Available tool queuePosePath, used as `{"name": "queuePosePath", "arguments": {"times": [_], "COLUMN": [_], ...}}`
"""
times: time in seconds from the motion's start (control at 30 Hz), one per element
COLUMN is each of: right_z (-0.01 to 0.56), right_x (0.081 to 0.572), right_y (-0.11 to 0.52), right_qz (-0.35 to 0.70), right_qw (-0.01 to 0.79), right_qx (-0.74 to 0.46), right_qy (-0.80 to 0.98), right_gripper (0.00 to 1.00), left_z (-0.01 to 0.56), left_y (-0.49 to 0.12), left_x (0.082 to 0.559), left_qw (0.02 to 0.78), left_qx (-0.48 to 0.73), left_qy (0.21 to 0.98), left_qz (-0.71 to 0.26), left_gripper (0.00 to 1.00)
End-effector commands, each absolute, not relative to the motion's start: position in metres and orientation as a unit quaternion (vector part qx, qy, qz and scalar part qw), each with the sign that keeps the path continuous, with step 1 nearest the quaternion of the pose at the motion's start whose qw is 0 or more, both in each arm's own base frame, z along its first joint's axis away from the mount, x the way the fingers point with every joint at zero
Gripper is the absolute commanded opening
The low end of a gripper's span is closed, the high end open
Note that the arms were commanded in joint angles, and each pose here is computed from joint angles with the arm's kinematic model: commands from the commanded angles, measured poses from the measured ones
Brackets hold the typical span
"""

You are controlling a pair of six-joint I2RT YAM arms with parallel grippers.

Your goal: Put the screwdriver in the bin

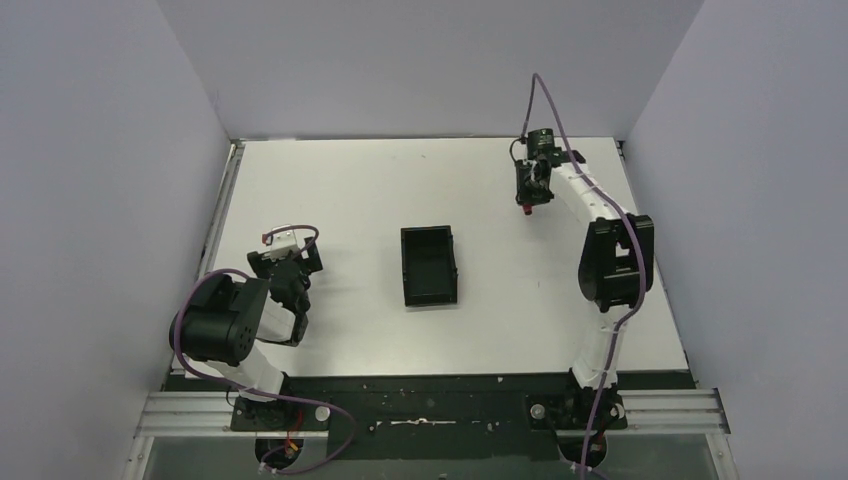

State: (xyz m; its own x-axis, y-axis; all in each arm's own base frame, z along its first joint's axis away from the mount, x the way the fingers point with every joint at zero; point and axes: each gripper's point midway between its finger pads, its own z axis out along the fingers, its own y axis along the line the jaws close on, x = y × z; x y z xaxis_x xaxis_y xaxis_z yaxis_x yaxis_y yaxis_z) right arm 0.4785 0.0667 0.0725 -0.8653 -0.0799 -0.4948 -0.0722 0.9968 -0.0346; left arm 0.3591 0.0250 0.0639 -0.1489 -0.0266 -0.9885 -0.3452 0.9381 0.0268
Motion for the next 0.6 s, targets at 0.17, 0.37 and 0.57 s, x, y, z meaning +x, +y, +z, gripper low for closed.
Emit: {"name": "queuePosePath", "arguments": {"times": [0.17, 0.37, 0.57], "right_z": [0.200, 0.231, 0.241], "right_x": [0.425, 0.389, 0.351], "right_y": [0.086, 0.170, 0.259], "right_qz": [-0.016, 0.024, 0.077], "right_qw": [0.321, 0.347, 0.365], "right_qx": [0.034, -0.033, -0.110], "right_qy": [0.946, 0.937, 0.921], "right_gripper": [0.00, 0.00, 0.01], "left_z": [0.079, 0.079, 0.079], "left_y": [0.025, 0.025, 0.025], "left_x": [0.365, 0.365, 0.365], "left_qw": [0.660, 0.660, 0.660], "left_qx": [-0.130, -0.130, -0.130], "left_qy": [0.731, 0.730, 0.730], "left_qz": [0.117, 0.118, 0.118], "left_gripper": [0.97, 0.97, 0.97]}}
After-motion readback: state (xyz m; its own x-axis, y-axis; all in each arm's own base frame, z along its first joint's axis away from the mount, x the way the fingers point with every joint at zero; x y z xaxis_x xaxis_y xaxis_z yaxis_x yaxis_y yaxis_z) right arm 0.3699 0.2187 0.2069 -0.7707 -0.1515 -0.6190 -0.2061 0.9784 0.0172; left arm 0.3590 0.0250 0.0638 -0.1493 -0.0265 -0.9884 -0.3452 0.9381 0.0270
